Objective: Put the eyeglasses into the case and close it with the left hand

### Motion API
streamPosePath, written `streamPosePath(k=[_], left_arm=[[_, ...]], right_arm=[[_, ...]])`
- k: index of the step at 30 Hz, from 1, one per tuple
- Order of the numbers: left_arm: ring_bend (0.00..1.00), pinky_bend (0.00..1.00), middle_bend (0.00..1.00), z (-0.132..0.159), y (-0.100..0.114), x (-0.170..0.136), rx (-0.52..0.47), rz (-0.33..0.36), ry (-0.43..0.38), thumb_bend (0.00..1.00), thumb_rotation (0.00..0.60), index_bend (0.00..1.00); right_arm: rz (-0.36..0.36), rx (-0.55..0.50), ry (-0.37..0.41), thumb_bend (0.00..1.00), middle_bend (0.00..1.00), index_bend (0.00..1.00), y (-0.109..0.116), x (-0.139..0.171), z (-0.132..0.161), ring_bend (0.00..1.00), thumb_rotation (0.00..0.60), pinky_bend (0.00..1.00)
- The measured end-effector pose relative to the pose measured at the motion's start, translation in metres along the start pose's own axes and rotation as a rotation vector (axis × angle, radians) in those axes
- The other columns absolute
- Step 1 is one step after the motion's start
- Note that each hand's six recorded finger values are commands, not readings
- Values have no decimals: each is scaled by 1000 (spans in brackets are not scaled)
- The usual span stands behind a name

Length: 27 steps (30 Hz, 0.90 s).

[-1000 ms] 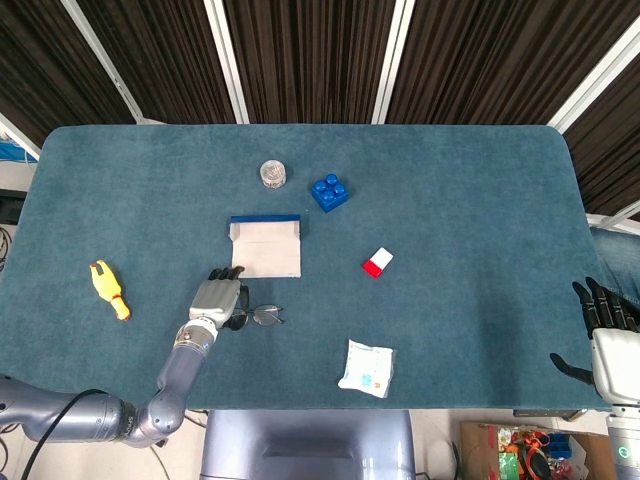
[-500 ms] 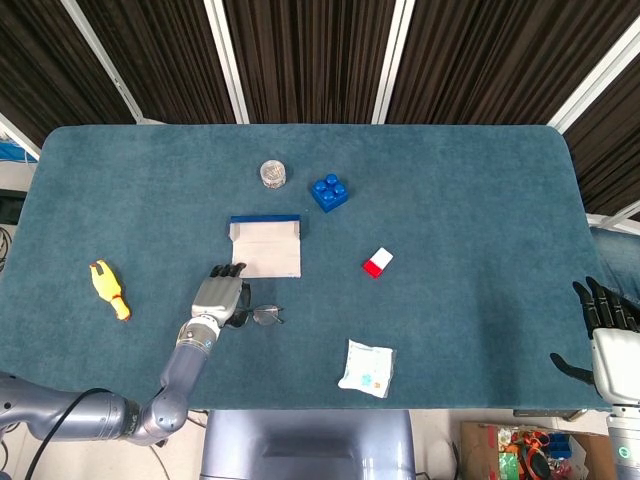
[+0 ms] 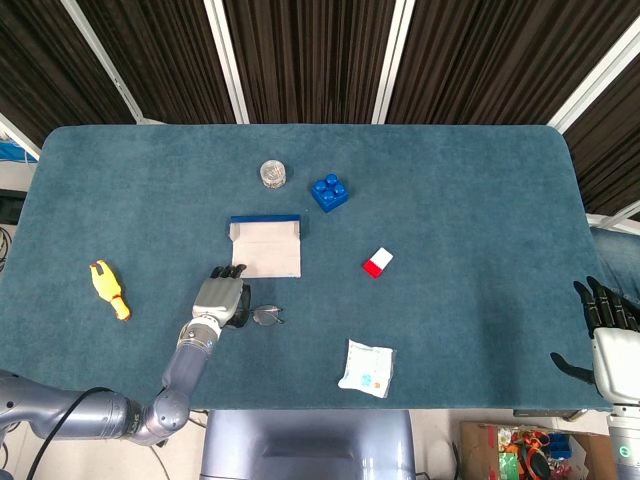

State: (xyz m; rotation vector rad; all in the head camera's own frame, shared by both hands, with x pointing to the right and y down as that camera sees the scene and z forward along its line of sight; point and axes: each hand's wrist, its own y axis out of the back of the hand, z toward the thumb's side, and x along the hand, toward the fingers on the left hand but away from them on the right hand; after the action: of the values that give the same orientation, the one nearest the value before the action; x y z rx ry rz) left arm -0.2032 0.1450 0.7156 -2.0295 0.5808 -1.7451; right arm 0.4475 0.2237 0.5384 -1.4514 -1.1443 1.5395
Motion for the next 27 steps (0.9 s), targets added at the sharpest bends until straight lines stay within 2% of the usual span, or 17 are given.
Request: streamPosePath(k=[27], left_arm=[[0, 0, 60, 4, -1, -2, 33, 8, 2, 349, 600, 545]], right_arm=[[-5, 1, -5, 19, 0, 19, 1, -1, -1, 81, 600, 225]])
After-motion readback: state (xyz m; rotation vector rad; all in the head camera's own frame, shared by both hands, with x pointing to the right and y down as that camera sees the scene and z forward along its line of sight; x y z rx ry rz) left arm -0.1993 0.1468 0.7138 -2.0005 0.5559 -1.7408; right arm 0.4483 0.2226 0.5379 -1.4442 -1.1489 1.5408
